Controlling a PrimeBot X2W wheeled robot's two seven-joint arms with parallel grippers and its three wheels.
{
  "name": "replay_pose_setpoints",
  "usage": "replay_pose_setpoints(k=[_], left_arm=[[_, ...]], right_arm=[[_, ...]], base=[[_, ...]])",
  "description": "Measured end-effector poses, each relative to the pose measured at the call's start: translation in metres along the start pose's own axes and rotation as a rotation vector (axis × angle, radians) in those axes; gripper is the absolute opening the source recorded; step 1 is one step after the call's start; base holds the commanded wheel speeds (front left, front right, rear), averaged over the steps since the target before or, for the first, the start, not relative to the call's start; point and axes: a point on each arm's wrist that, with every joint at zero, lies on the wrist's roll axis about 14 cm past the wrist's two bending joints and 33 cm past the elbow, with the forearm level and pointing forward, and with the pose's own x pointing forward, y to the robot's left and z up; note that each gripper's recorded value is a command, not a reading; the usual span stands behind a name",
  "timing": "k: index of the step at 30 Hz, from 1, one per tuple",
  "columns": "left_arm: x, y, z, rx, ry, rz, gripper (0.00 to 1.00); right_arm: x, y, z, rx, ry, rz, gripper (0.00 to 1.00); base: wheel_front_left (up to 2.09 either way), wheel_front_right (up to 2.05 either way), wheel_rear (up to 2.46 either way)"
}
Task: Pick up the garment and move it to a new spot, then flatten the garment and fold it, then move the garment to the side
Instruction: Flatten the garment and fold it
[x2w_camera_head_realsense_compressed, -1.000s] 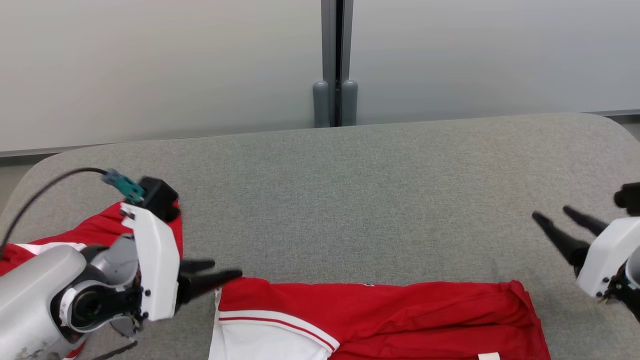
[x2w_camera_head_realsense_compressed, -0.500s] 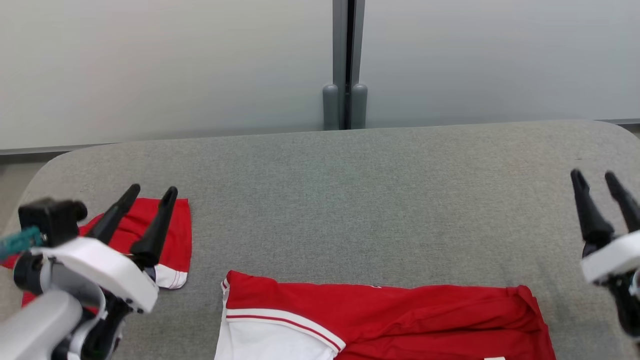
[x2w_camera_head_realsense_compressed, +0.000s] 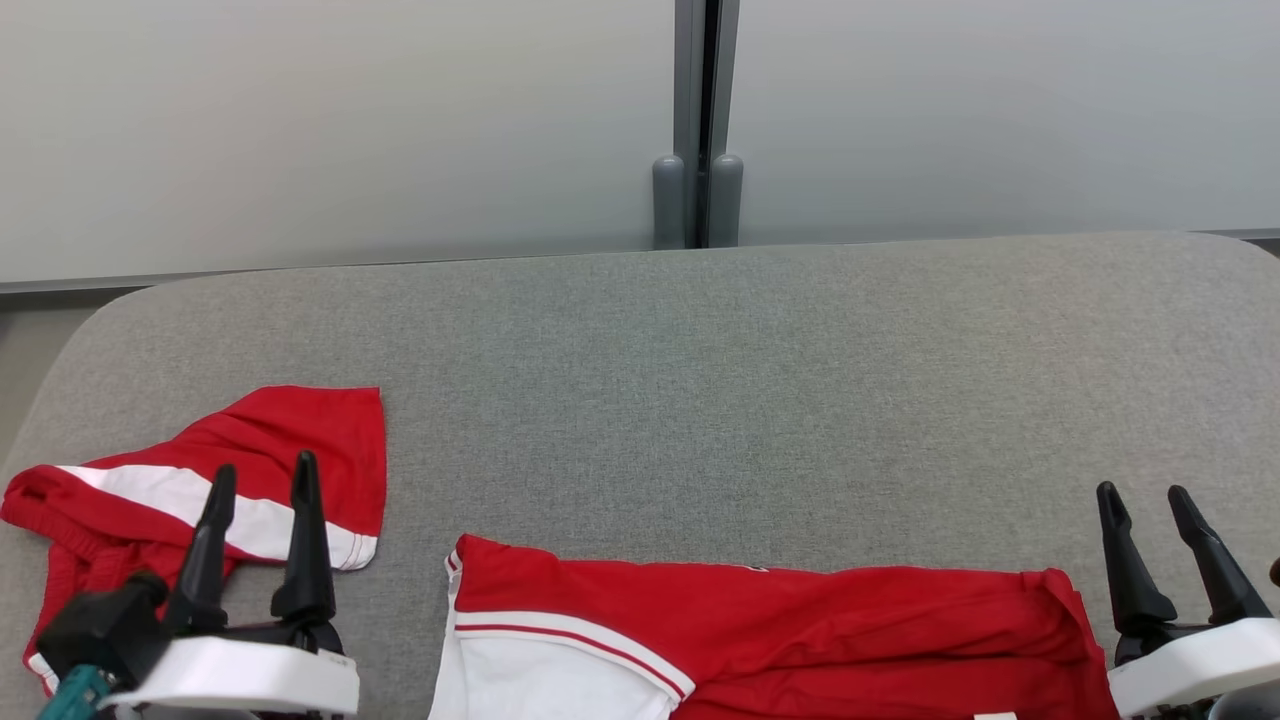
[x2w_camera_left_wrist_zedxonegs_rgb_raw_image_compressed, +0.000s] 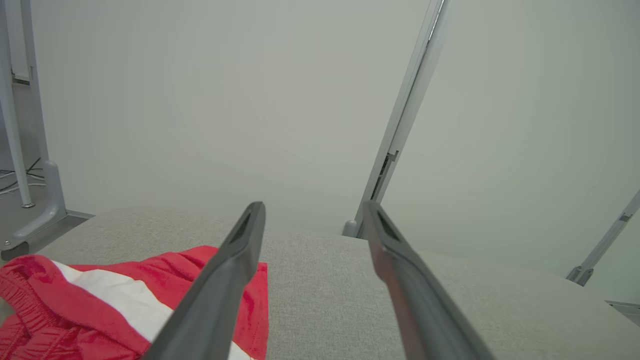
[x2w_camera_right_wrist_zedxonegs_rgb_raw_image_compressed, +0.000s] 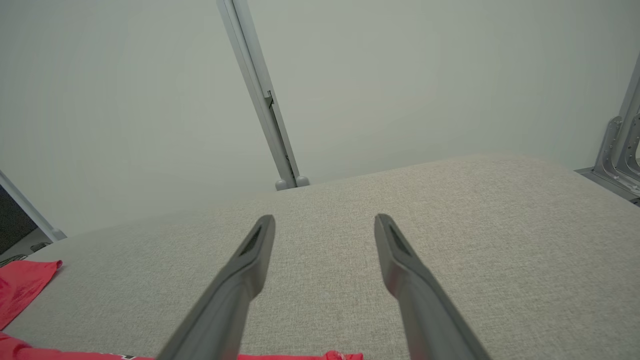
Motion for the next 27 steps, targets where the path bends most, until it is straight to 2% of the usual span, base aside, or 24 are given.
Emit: replay_pose_setpoints(k=[5,10,15,27], left_arm=[[-0.006,-0.003,-0.013,-0.021,-0.004,-0.001,1.0],[-0.007,-0.008,-0.025,-0.032,0.008,-0.022,1.0],[-0.009,-0.01,-0.036,-0.04,0.025,-0.031,1.0],[-0.01,-0.01,-0.047,-0.036,0.046,-0.034,1.0]], right_arm=[[-0.003,0.0,-0.011,-0.011,0.054,-0.001,1.0],[-0.013,-0.008,-0.042,0.001,0.19,-0.041,1.0],[-0.026,-0.015,-0.077,0.044,0.332,-0.086,1.0],[-0.041,-0.019,-0.127,0.184,0.519,-0.178,1.0]], base=[[0.0,0.0,0.0],[0.0,0.0,0.0],[0.0,0.0,0.0],[0.0,0.0,0.0]])
